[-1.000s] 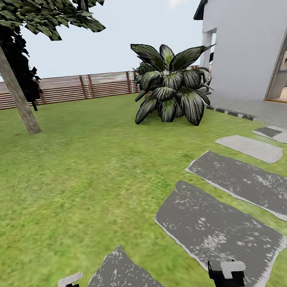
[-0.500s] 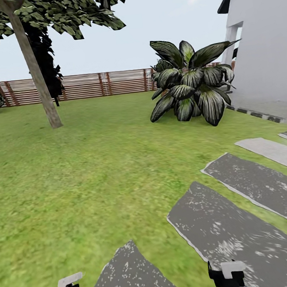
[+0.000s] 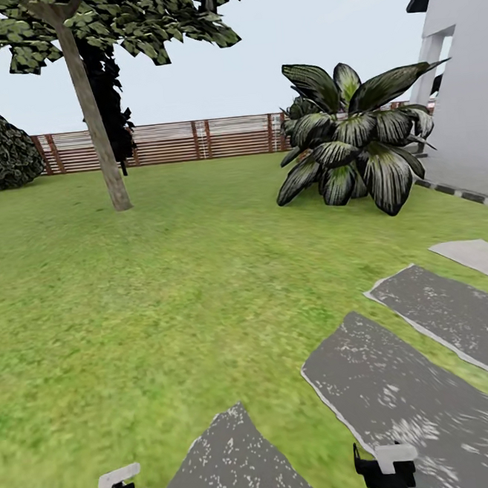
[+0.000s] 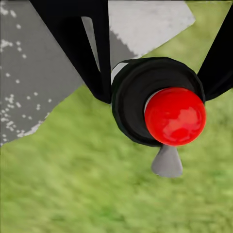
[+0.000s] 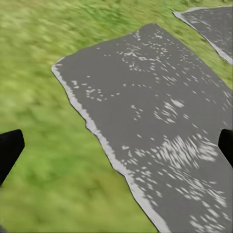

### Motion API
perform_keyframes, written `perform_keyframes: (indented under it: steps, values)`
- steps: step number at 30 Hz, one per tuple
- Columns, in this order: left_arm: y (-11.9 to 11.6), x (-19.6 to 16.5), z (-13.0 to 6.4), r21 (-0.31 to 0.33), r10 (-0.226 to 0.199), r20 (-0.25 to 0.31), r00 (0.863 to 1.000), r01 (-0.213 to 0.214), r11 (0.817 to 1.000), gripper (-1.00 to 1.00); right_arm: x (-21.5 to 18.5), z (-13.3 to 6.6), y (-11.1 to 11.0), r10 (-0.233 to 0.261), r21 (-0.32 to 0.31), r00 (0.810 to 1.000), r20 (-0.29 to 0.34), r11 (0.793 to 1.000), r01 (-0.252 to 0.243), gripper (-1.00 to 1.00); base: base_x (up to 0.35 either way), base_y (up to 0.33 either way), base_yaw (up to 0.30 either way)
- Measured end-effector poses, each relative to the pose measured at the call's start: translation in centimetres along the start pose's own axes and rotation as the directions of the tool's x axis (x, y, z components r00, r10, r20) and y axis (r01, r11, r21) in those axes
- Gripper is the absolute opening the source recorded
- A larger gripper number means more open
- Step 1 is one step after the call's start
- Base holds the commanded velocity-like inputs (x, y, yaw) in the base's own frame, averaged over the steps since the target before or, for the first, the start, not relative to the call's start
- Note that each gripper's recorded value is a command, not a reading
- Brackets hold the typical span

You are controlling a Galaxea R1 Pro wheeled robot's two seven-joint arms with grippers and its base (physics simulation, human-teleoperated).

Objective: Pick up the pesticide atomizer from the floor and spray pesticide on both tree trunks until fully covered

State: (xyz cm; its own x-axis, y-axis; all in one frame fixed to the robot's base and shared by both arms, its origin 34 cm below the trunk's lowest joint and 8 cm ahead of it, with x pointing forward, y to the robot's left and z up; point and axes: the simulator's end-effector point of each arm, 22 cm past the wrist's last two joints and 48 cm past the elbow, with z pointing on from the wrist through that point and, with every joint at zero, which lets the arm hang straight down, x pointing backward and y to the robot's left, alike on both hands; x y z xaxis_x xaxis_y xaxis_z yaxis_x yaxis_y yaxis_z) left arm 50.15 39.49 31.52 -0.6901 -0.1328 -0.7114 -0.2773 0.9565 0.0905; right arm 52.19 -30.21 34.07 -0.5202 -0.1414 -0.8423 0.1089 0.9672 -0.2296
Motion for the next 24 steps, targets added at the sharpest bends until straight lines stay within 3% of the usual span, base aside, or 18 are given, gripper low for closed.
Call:
perform_keyframes:
  steps: [2, 16, 24]
  values:
    - [0.01, 0.07, 0.01, 0.0, 0.0, -0.001, 1.0, 0.0, 1.0, -1.0, 0.08, 0.0, 0.01, 0.0, 0.0, 1.0, -0.002, 1.0, 0.0, 1.0, 0.0, 0.0, 0.268]
    - [0.01, 0.09, 0.02, 0.0, 0.001, -0.001, 1.0, -0.001, 1.0, -1.0, 0.11, 0.0, 0.02, -0.001, 0.0, 1.0, -0.002, 1.0, 0.001, 1.0, 0.0, 0.0, 0.0]
    - [0.03, 0.38, 0.09, -0.001, 0.002, -0.008, 1.0, -0.002, 1.0, -1.0, 0.41, 0.0, 0.06, -0.002, -0.001, 1.0, -0.008, 1.0, 0.002, 1.0, 0.0, 0.0, 0.268]
